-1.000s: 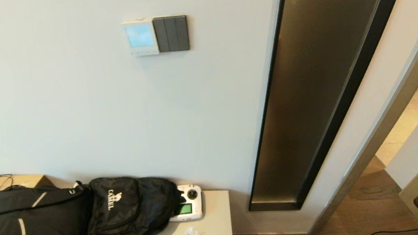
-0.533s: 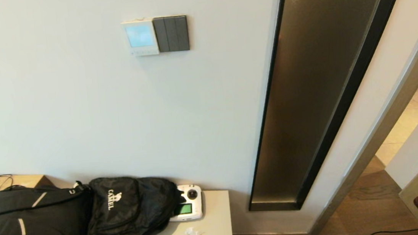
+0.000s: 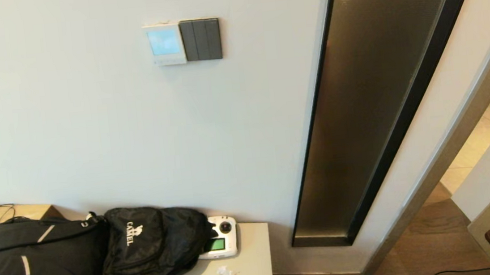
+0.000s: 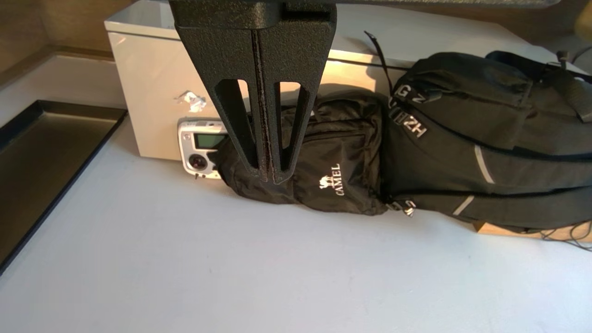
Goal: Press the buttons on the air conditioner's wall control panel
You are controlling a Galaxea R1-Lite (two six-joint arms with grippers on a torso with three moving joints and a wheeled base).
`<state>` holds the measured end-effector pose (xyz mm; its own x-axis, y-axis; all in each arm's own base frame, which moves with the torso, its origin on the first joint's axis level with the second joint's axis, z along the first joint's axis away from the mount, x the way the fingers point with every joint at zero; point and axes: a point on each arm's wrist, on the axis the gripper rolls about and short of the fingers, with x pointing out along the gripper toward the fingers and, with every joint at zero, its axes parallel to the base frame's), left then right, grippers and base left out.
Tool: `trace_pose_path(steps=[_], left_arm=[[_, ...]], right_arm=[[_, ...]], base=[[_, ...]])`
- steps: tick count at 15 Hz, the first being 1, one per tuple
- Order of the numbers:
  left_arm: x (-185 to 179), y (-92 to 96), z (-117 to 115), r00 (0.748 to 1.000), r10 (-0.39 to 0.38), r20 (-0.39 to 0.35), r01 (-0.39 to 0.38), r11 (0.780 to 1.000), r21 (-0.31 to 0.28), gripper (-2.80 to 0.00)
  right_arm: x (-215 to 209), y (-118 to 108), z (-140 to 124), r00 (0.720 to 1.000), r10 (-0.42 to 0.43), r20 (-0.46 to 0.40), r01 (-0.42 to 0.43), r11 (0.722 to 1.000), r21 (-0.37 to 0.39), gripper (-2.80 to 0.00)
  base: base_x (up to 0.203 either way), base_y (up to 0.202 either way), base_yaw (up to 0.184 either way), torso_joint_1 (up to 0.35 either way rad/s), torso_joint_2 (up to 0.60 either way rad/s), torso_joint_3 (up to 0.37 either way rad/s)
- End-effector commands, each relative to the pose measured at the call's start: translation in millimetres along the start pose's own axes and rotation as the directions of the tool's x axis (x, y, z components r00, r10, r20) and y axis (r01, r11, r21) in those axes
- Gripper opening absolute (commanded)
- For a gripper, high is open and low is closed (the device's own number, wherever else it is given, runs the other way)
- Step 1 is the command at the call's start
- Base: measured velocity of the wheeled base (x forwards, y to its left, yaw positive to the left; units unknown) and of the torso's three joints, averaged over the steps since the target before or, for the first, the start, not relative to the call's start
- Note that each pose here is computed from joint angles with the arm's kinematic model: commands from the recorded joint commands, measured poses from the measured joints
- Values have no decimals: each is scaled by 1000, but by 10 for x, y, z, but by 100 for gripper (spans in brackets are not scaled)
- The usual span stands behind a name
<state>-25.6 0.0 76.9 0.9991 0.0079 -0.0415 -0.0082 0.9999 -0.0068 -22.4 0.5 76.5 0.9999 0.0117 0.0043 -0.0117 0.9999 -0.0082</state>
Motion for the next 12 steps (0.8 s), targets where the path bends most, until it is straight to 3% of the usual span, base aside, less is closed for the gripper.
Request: trace_pose_path(steps=[1, 12], left_arm=[[1, 0, 0, 1000, 0, -1, 0, 1000, -1, -280], [1, 0, 0, 1000, 0, -1, 0, 1000, -2, -280]], right_arm=[[1, 0, 1, 1000, 1, -1, -1, 1000, -1, -280], [1, 0, 1, 1000, 1, -1, -1, 1000, -1, -280]], base=[[0, 0, 0, 0, 0, 0], [0, 0, 0, 0, 0, 0]])
